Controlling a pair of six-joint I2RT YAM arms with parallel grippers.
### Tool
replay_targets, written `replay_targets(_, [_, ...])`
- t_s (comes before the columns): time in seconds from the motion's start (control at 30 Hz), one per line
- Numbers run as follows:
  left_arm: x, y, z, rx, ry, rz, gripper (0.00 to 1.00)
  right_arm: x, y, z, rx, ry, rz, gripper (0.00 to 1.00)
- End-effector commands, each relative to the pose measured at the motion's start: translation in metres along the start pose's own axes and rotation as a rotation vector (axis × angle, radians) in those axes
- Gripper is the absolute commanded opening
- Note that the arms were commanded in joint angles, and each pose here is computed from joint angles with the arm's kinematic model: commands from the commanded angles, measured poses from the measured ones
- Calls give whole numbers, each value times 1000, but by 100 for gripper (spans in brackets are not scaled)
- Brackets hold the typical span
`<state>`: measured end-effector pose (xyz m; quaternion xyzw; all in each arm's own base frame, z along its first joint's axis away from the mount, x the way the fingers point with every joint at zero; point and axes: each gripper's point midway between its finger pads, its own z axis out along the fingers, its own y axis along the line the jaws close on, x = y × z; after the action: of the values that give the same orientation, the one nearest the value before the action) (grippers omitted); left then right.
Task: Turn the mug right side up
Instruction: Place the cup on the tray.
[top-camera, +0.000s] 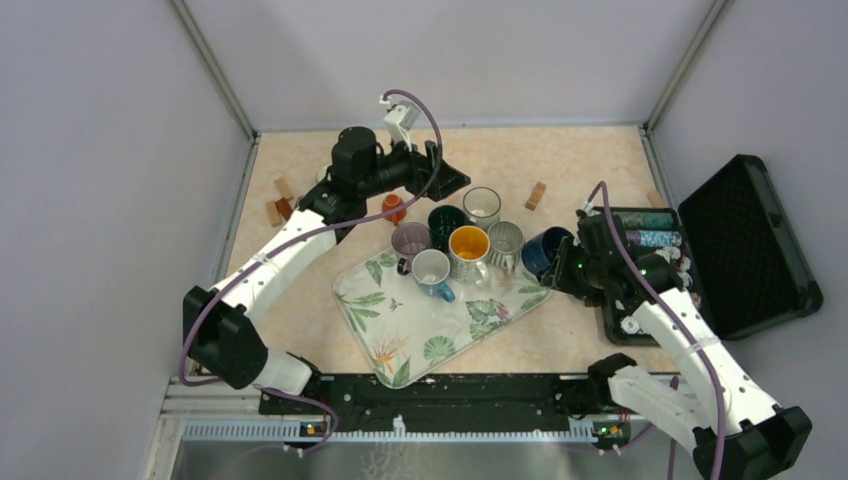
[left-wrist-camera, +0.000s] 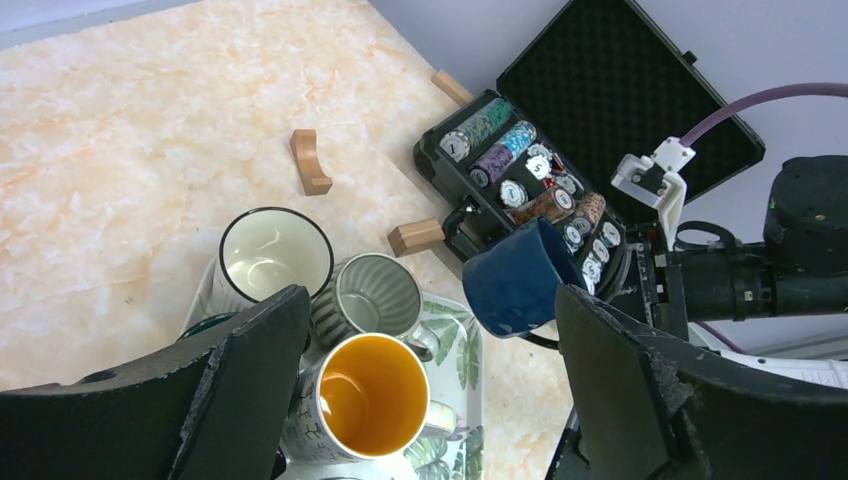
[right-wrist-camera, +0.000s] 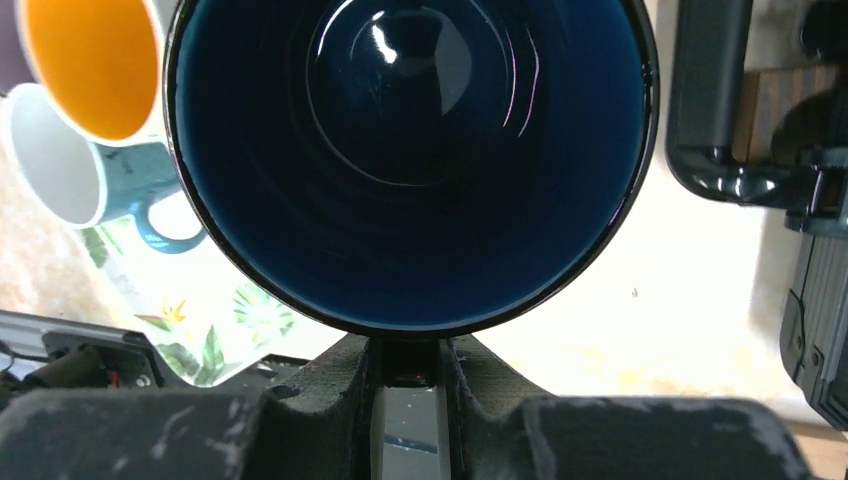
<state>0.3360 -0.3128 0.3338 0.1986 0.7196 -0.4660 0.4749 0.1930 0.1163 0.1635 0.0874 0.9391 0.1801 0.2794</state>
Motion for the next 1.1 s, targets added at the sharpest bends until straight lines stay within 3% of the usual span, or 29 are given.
replay_targets(0.0, [-11, -8, -11, 7, -36, 42, 98, -7, 0, 5, 12, -48, 26, 0])
replay_targets(1.07, [-7, -1, -21, -2, -35, 27, 98, 27, -10, 66, 113, 67, 6, 0])
